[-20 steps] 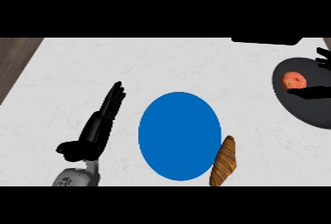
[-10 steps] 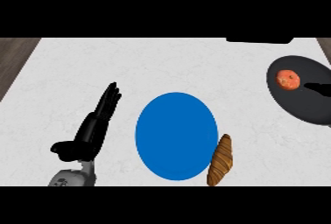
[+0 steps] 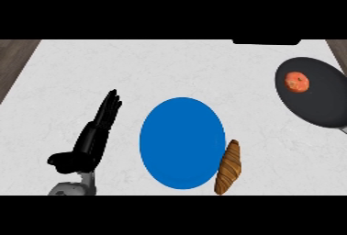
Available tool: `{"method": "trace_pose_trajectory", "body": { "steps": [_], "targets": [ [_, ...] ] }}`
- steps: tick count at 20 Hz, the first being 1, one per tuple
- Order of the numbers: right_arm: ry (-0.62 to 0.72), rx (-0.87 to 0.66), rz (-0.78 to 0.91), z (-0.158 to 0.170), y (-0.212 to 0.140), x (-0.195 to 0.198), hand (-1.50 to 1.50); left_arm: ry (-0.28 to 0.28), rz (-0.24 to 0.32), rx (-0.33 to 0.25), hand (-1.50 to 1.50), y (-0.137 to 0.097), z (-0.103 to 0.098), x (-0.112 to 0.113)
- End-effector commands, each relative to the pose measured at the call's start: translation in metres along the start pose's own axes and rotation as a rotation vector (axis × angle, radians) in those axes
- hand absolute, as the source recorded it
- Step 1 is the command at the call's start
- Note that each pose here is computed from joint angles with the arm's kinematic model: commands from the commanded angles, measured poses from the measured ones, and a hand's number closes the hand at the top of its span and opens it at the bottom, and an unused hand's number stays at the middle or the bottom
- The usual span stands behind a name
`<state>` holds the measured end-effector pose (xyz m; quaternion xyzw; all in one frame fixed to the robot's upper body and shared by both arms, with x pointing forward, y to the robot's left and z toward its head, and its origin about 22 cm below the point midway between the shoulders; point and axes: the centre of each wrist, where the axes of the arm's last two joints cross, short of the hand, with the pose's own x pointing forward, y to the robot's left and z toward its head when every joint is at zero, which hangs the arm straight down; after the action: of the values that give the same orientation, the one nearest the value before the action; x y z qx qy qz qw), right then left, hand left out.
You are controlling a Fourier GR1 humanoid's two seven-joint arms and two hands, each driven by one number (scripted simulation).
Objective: Pick the squash from the plate and place it in the pan
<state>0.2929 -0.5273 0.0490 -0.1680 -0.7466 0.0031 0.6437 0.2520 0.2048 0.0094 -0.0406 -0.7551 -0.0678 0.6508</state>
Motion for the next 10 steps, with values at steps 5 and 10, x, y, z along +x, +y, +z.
{"method": "trace_pose_trajectory", "body": {
  "steps": [5, 10],
  "targets": [
    [-0.040, 0.116, -0.036, 0.028, -0.025, -0.009, -1.50, 0.008, 0.005, 0.001, 0.00, -0.009, 0.005, -0.004],
    [-0.062, 0.088, -0.008, 0.052, -0.032, -0.025, -1.50, 0.011, -0.004, 0.001, 0.00, -0.015, -0.004, 0.010]
  ]
}}
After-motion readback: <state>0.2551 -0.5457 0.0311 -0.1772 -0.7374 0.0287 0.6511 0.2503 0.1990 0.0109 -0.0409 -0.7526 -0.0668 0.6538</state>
